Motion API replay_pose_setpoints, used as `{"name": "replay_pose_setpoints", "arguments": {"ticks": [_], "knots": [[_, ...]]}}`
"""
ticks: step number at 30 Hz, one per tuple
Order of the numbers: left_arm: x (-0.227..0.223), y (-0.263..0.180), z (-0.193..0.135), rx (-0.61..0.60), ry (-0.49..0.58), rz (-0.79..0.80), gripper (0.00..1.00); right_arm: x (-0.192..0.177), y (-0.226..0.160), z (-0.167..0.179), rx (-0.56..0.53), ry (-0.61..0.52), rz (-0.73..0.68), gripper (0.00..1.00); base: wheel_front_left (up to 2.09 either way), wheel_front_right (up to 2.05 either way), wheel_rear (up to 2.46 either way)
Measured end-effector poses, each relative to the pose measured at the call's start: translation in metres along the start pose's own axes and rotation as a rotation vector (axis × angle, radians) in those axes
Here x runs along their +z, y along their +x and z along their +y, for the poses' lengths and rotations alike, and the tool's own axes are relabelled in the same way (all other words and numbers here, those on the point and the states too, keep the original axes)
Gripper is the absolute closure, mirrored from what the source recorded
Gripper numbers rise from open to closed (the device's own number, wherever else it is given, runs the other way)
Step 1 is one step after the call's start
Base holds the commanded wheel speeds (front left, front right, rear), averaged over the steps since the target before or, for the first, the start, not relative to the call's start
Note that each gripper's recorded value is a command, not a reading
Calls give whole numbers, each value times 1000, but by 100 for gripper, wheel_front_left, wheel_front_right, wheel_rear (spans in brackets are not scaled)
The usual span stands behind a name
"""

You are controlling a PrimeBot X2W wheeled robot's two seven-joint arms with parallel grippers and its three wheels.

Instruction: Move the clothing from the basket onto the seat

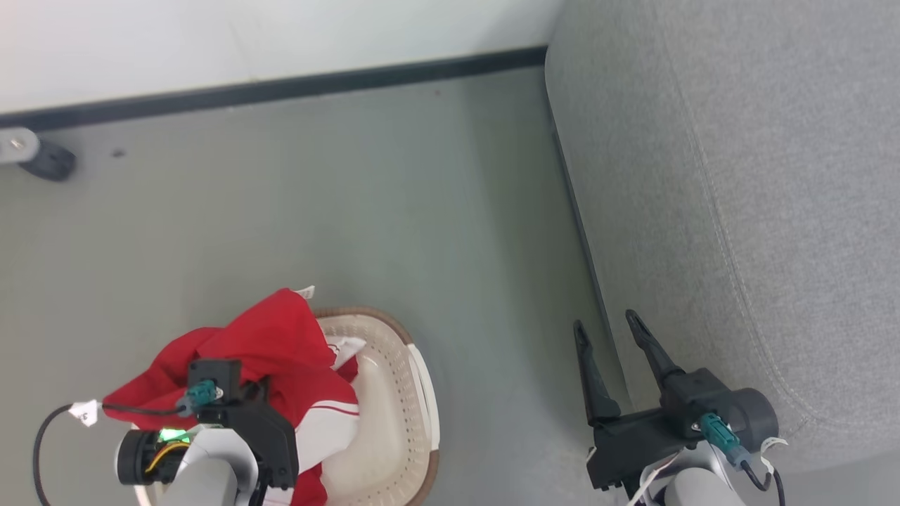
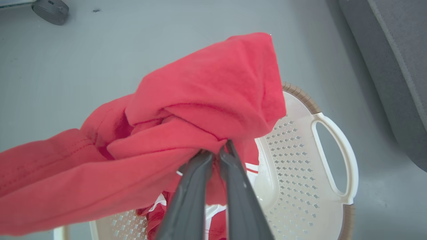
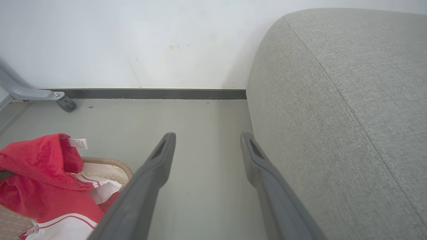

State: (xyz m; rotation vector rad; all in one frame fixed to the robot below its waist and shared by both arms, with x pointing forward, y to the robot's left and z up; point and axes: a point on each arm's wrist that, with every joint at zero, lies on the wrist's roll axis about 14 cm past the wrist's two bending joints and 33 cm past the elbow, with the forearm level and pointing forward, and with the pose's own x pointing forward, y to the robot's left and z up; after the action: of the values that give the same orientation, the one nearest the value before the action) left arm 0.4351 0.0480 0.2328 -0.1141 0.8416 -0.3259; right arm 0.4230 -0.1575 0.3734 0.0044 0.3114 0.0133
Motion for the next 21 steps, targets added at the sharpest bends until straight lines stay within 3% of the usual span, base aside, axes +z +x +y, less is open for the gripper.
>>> {"name": "replay_pose_setpoints", "arguments": {"ticks": [10,21], "knots": [[30,-45,-8,-22,48,-136,100,22,-25,-11,-19,-12,-59,0,0,0,0],[92,-101,-18,-32,68,-396,100,59,-55,12,76,12,-186,0,0,0,0]]}}
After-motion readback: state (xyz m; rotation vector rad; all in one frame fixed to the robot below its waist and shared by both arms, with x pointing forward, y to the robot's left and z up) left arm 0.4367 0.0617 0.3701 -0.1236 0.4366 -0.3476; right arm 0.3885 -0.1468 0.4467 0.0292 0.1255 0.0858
